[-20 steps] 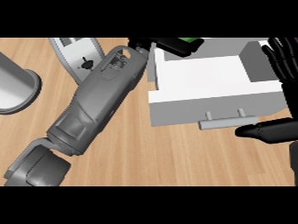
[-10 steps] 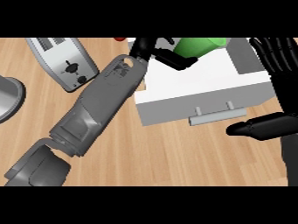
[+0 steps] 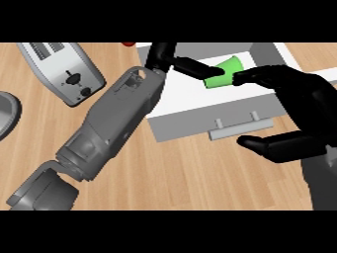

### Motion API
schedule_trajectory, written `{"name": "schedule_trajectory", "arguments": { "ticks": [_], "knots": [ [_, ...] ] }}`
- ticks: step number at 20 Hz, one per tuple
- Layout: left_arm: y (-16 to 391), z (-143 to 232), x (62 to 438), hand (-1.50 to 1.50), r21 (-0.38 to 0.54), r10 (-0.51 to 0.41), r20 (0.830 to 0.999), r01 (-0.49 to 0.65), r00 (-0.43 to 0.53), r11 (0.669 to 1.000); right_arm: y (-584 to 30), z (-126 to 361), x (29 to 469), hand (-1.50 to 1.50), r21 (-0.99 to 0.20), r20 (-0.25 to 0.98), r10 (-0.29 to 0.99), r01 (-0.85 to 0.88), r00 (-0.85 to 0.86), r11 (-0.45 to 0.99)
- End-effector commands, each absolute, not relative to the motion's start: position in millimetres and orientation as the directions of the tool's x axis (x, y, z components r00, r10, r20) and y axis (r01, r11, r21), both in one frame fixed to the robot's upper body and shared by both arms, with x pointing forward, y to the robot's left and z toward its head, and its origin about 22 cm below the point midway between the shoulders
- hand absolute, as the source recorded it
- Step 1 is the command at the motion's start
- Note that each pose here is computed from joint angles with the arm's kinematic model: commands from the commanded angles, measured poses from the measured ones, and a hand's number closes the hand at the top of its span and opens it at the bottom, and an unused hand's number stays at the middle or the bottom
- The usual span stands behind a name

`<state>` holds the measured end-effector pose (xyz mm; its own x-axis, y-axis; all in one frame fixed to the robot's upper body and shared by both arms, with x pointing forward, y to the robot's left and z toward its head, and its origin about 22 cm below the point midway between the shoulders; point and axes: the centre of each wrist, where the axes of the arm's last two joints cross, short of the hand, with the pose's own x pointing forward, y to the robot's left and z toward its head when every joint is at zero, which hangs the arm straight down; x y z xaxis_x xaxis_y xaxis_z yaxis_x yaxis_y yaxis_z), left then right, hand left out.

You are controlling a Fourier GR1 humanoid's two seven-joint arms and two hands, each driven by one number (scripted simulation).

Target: Pick up the cup, place it into the drawer and close the drawer

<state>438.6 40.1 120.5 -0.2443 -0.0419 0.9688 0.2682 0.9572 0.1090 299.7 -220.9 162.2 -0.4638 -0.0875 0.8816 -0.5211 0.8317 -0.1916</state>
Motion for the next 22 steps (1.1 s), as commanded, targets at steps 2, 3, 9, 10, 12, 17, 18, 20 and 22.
{"name": "schedule_trajectory", "arguments": {
  "ticks": [2, 3, 9, 10, 12, 17, 18, 20, 22],
  "knots": [
    [36.1, 133.5, 438.3, -1.5, -0.022, 0.115, 0.938, 0.275, -0.328, 0.961, -203.3, 151.4, 294.9, 1.5, -0.212, 0.914, -0.116, -0.704, -0.388, 0.678],
    [38.7, 128.8, 438.0, -1.5, -0.047, 0.128, 0.938, 0.247, -0.322, 0.968, -201.8, 154.4, 296.6, 1.5, -0.253, 0.919, -0.074, -0.724, -0.386, 0.642],
    [41.3, 121.1, 437.9, -1.5, -0.063, 0.124, 0.931, 0.183, -0.344, 0.981, -213.5, 152.1, 287.2, -1.5, -0.487, 0.873, 0.303, -0.731, -0.383, 0.478],
    [40.3, 126.2, 439.2, -1.5, -0.092, 0.146, 0.93, 0.17, -0.339, 0.981, -217.8, 139.4, 283.4, -1.5, -0.488, 0.87, 0.34, -0.714, -0.356, 0.502],
    [39.9, 128.7, 440.9, -1.5, -0.094, 0.138, 0.936, 0.149, -0.323, 0.984, -221.4, 146.2, 277.6, -1.5, -0.597, 0.798, 0.426, -0.649, -0.426, 0.471],
    [50.8, 106.7, 436.2, -1.5, -0.162, 0.208, 0.922, 0.161, -0.327, 0.974, -213.3, 101.6, 283.9, -1.5, -0.67, 0.728, 0.57, -0.572, -0.381, 0.474],
    [58.2, 92.6, 434.7, -1.5, -0.161, 0.222, 0.913, 0.199, -0.341, 0.967, -213.2, 86.6, 284.2, -1.5, -0.672, 0.724, 0.586, -0.563, -0.364, 0.481],
    [57.2, 93.4, 432.8, -1.5, -0.183, 0.243, 0.917, 0.205, -0.318, 0.961, -189.8, 69.9, 291.8, -1.5, -0.7, 0.686, 0.636, -0.562, -0.355, 0.441],
    [59.4, 104.1, 437.0, -1.5, -0.197, 0.258, 0.913, 0.211, -0.317, 0.957, -194.6, 43.3, 304.1, -1.5, -0.696, 0.669, 0.669, -0.589, -0.325, 0.41]
  ]
}}
